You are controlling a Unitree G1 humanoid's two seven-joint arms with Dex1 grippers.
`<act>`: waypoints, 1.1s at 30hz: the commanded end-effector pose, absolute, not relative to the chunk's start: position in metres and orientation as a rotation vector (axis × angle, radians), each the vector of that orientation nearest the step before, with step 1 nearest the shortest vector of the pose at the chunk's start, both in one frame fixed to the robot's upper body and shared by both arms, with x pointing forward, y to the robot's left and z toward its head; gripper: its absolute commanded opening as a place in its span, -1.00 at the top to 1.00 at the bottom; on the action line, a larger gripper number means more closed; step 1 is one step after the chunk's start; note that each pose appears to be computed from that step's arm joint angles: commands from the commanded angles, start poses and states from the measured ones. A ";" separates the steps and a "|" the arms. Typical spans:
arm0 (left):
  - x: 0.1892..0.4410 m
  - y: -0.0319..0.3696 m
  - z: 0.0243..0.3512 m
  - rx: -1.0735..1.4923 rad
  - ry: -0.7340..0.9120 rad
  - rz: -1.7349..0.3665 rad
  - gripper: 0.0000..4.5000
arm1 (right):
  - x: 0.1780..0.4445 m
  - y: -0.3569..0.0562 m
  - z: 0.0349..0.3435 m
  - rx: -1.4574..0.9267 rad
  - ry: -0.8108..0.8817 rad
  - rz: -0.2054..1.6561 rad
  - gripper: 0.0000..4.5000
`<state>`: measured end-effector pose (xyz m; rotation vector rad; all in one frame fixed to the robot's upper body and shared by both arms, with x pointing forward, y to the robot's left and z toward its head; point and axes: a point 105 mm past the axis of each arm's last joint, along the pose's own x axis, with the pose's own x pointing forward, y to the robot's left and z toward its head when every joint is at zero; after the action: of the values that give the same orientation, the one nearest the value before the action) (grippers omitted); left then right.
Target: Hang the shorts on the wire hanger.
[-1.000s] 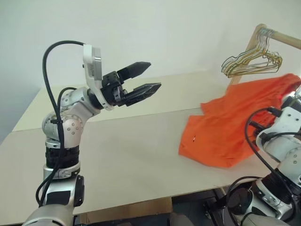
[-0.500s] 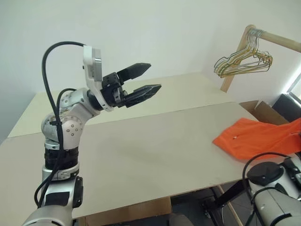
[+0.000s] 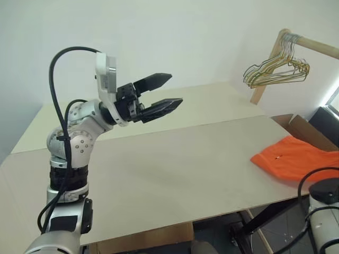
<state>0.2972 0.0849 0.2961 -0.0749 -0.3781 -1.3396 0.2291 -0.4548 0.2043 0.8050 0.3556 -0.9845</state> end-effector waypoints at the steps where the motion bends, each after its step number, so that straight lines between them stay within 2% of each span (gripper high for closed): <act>1: 0.294 0.085 0.305 -0.042 -0.409 -1.350 -0.99 | 0.224 -0.462 0.212 0.823 0.340 -0.978 1.00; 8: 0.291 0.085 0.305 -0.032 -0.408 -1.355 -0.99 | 0.225 -0.465 0.203 0.793 0.381 -0.999 1.00; 13: 0.290 0.085 0.303 -0.030 -0.401 -1.355 -1.00 | 0.224 -0.468 0.204 0.719 0.368 -1.053 0.35; 19: 0.290 0.087 0.302 -0.028 -0.396 -1.347 -1.00 | 0.220 -0.470 0.233 0.543 0.240 -1.144 -0.59; 22: 0.291 0.087 0.302 -0.026 -0.395 -1.345 -1.00 | 0.215 -0.472 0.253 0.390 0.163 -1.229 -0.99; 25: 0.293 0.088 0.302 -0.024 -0.391 -1.332 -1.00 | 0.202 -0.470 0.293 0.020 -0.007 -1.384 -0.99; 28: 0.297 0.090 0.299 -0.019 -0.375 -1.291 -1.00 | 0.196 -0.442 0.344 -0.371 -0.255 -1.468 -0.99; 31: 0.301 0.092 0.291 -0.007 -0.344 -1.247 -1.00 | 0.210 -0.406 0.367 -0.549 -0.430 -1.395 -0.99; 33: 0.309 0.098 0.282 -0.005 -0.316 -1.168 -1.00 | 0.228 -0.375 0.377 -0.538 -0.555 -1.220 -0.99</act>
<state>0.3059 0.0931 0.2803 -0.0323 -0.3090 -1.2302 0.2185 -0.4072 0.3570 -0.5084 -0.3946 -1.3493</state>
